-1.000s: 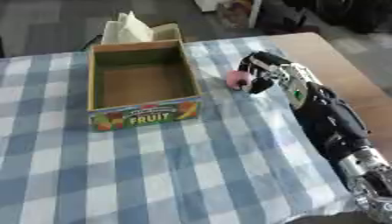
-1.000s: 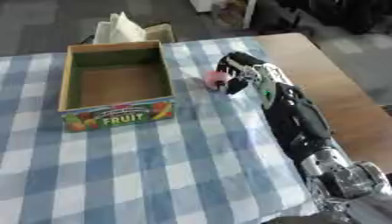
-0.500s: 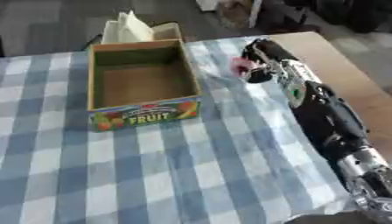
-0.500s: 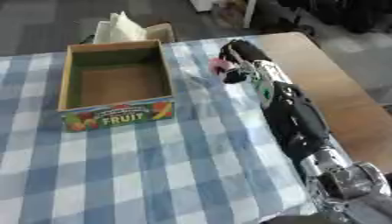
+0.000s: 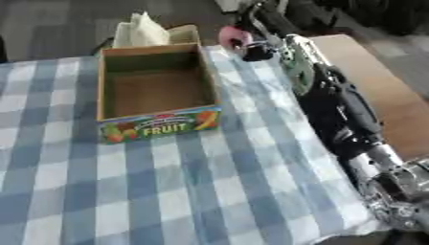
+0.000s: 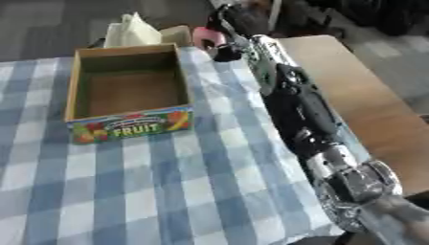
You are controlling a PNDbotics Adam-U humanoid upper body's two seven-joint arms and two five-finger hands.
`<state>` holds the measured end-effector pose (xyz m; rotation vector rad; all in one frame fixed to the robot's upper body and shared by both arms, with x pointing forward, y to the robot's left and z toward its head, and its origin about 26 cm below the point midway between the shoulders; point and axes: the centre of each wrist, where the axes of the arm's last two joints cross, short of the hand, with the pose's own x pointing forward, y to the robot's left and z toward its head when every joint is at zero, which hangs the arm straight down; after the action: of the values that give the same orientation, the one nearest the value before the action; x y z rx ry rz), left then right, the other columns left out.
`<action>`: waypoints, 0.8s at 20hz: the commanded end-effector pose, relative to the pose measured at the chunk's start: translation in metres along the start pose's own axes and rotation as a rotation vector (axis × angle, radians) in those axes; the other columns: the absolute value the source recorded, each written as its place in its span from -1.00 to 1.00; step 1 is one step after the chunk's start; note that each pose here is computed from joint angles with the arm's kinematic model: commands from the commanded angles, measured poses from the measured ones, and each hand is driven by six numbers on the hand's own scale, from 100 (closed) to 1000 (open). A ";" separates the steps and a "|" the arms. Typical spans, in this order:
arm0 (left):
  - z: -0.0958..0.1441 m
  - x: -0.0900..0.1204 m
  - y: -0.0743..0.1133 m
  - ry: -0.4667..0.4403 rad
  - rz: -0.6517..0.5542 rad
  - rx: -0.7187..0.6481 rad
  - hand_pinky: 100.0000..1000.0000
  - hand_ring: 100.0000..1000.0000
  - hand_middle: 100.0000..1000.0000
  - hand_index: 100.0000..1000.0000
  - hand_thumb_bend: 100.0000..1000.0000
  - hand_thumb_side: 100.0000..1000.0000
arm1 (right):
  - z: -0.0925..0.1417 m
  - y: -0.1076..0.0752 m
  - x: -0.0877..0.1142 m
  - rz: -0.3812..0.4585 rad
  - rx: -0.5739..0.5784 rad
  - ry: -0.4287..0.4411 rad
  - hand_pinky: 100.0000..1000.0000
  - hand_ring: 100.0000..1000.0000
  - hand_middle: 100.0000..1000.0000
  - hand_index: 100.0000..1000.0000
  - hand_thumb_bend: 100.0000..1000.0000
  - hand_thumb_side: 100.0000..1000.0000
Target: Pick up objects on the table and place them in the box.
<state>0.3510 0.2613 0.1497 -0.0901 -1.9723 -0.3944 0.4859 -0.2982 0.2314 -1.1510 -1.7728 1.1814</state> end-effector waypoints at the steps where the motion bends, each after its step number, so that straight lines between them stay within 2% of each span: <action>1: -0.005 0.010 0.002 -0.035 -0.014 -0.015 0.30 -0.11 -0.06 0.22 -1.00 0.67 | -0.017 -0.016 0.019 0.037 -0.017 -0.074 -0.03 0.10 -0.20 -0.03 -0.98 -1.00; 4: -0.007 0.011 0.000 -0.042 -0.011 -0.025 0.30 -0.11 -0.06 0.22 -1.00 0.67 | -0.027 -0.009 0.035 0.058 0.015 -0.120 -0.02 0.11 -0.18 -0.02 -0.95 -1.00; 9: -0.009 0.014 -0.002 -0.051 -0.009 -0.035 0.30 -0.11 -0.06 0.22 -1.00 0.67 | -0.034 0.010 0.052 0.093 0.073 -0.159 0.01 0.14 -0.11 0.05 -0.90 -1.00; 15: -0.011 0.014 -0.004 -0.054 -0.008 -0.042 0.30 -0.11 -0.06 0.22 -1.00 0.67 | -0.034 0.027 0.063 0.121 0.120 -0.197 0.10 0.25 0.12 0.34 -0.68 -1.00; 16: -0.011 0.014 -0.004 -0.054 -0.008 -0.042 0.30 -0.11 -0.06 0.22 -1.00 0.67 | -0.034 0.028 0.064 0.122 0.126 -0.201 0.13 0.33 0.27 0.47 -0.57 -0.88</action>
<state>0.3533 0.2552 0.1547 -0.1149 -1.9834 -0.4264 0.5010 -0.2238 0.2075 -1.0766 -1.7482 1.4925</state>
